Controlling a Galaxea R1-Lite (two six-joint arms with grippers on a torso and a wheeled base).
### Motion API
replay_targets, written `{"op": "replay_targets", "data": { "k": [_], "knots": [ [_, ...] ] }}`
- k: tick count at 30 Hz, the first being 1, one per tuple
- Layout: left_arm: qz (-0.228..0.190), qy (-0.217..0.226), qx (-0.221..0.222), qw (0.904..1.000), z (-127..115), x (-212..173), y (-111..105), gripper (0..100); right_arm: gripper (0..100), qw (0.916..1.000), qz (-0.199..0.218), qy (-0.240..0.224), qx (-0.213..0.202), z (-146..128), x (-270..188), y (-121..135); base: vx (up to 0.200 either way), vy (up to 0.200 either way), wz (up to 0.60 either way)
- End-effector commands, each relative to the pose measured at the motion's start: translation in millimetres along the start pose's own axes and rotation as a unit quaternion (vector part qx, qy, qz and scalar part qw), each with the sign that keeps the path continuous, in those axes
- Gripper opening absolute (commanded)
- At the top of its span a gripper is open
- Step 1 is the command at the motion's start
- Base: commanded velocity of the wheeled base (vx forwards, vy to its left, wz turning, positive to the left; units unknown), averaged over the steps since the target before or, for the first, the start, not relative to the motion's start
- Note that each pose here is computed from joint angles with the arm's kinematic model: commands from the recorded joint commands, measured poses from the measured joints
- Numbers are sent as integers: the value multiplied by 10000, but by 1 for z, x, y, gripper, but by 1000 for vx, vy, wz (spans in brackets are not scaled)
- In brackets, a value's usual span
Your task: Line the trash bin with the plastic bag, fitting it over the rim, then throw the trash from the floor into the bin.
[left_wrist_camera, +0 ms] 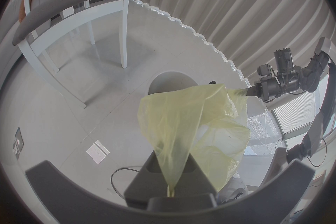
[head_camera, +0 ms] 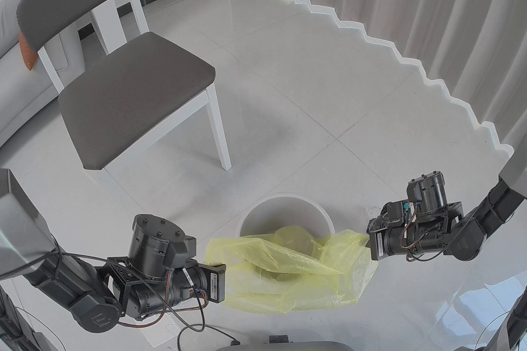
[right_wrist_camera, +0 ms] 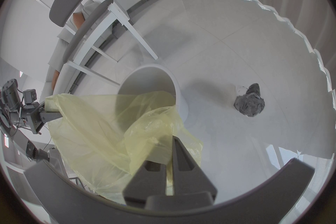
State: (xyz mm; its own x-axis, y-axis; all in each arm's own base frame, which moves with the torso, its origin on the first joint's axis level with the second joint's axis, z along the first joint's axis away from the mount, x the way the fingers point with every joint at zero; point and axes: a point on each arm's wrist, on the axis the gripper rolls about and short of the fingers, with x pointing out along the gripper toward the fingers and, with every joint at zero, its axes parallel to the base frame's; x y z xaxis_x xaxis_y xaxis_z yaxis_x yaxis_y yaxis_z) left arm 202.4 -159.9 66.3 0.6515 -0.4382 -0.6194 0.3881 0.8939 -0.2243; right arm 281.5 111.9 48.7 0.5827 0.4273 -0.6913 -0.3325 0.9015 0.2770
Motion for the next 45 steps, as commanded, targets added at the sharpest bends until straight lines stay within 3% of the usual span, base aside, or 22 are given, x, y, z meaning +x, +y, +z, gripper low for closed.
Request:
{"op": "replay_targets", "data": {
  "k": [1,15,22,29,33,41,45],
  "knots": [
    [-27,4,14,10000,-2,-4,-1,0,0,9999,27,-129,-31,4,-14,4,0,0,0],
    [179,560,-4,9983,-21,26,9,0,0,9989,-110,452,54,-12,29,-11,0,0,0],
    [244,504,-104,9984,-18,45,19,0,0,9985,-190,509,99,-9,54,-24,0,0,0],
    [659,169,-585,9960,6,91,62,0,0,9994,-221,11,248,28,85,-46,0,0,0],
    [755,4,-667,9949,16,102,71,0,0,9990,-222,-184,329,39,84,-50,0,0,0],
    [818,241,-665,9941,0,91,71,0,0,9990,-233,35,379,24,81,-49,0,0,0],
    [690,-33,-624,9957,3,64,63,0,0,9990,-237,128,367,15,68,-46,0,0,0]
  ]
}}
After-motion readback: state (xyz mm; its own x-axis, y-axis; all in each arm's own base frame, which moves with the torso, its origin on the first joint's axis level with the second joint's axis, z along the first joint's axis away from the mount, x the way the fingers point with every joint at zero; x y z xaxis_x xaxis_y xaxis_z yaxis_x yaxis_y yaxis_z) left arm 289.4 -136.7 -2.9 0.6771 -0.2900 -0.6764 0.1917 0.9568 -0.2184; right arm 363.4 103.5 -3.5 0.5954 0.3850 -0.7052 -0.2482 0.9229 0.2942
